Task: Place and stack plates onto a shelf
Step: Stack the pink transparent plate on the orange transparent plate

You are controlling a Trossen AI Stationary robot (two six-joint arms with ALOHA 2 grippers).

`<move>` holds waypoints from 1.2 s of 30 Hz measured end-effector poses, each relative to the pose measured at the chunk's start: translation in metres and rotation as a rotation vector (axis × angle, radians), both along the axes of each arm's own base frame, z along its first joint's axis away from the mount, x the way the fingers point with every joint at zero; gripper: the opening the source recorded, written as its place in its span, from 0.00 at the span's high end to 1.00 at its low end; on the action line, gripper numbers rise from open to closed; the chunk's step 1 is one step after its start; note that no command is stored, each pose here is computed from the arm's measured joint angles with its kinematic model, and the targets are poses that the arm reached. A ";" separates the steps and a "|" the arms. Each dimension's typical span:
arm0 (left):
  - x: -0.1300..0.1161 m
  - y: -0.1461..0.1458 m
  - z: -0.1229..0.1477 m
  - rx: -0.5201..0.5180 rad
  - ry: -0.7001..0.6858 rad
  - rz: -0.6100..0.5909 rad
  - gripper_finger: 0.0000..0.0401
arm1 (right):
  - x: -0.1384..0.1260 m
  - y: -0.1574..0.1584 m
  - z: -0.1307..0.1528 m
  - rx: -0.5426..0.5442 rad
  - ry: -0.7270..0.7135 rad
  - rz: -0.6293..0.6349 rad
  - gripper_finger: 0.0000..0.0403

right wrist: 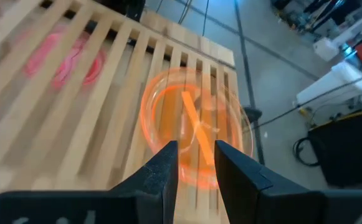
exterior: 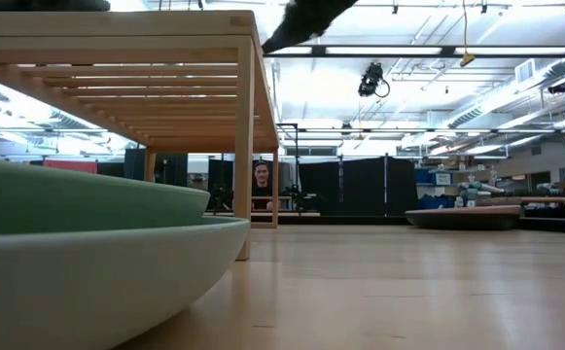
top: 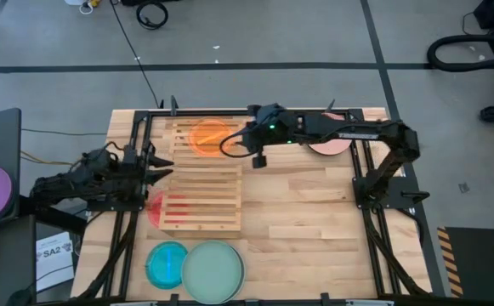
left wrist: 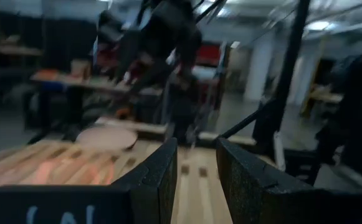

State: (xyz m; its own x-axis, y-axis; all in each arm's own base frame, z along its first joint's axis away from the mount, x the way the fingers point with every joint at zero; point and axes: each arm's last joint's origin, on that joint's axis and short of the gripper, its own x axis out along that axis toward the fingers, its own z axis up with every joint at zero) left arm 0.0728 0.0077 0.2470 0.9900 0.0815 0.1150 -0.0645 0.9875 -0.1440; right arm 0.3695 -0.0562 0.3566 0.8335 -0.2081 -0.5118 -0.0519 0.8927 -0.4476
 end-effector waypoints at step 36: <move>0.016 0.005 0.069 -0.223 1.377 0.158 0.70 | -0.126 0.020 0.014 0.224 0.078 -0.137 0.73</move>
State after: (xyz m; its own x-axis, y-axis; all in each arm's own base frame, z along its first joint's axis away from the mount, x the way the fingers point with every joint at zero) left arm 0.0885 0.0123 0.3162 0.2753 0.0888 -0.9573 -0.3875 0.9215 -0.0260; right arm 0.2436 -0.0359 0.3709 0.7615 -0.1905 -0.6195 0.0494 0.9701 -0.2375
